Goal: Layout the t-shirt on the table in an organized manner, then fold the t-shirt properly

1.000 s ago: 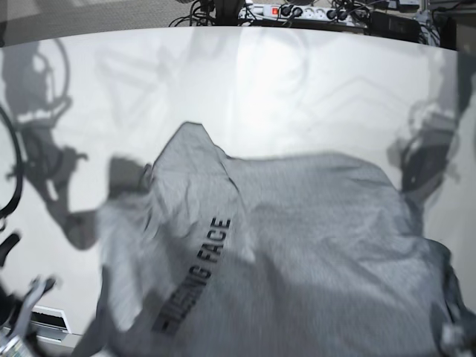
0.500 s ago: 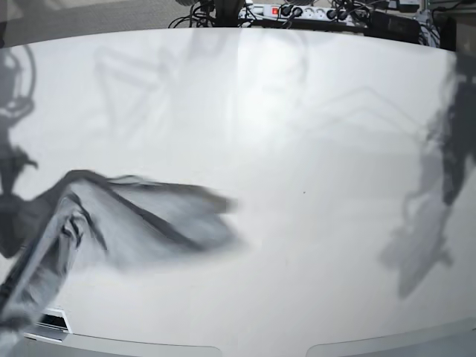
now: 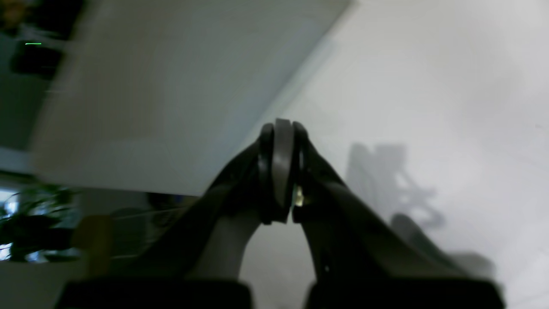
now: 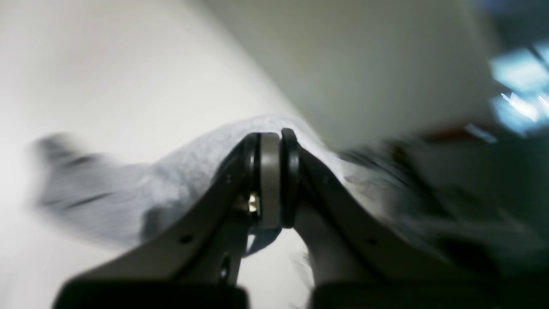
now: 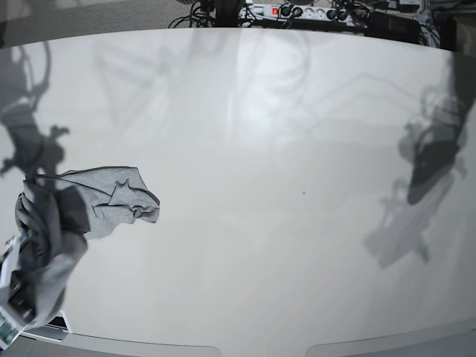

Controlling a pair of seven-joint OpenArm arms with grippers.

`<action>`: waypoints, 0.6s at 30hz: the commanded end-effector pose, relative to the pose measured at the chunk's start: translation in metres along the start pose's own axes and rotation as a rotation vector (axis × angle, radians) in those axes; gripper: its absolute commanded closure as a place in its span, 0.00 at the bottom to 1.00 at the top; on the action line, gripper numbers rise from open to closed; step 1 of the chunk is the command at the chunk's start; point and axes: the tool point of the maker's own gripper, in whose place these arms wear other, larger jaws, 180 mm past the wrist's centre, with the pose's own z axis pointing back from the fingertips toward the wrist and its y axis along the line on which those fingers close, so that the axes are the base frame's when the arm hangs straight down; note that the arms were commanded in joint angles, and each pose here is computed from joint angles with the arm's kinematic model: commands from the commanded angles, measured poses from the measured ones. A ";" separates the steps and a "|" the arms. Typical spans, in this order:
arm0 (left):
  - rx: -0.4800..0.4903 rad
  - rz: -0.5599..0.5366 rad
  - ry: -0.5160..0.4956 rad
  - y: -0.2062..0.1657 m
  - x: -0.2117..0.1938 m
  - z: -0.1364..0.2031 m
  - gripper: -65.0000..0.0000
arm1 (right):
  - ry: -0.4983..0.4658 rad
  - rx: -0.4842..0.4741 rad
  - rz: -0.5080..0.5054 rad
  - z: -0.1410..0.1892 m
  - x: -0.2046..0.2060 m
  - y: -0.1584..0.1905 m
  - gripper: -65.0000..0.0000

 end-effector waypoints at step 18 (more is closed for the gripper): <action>-0.117 0.232 0.113 -0.036 -0.068 -0.028 1.00 | -0.519 0.756 -0.475 0.008 0.112 0.212 1.00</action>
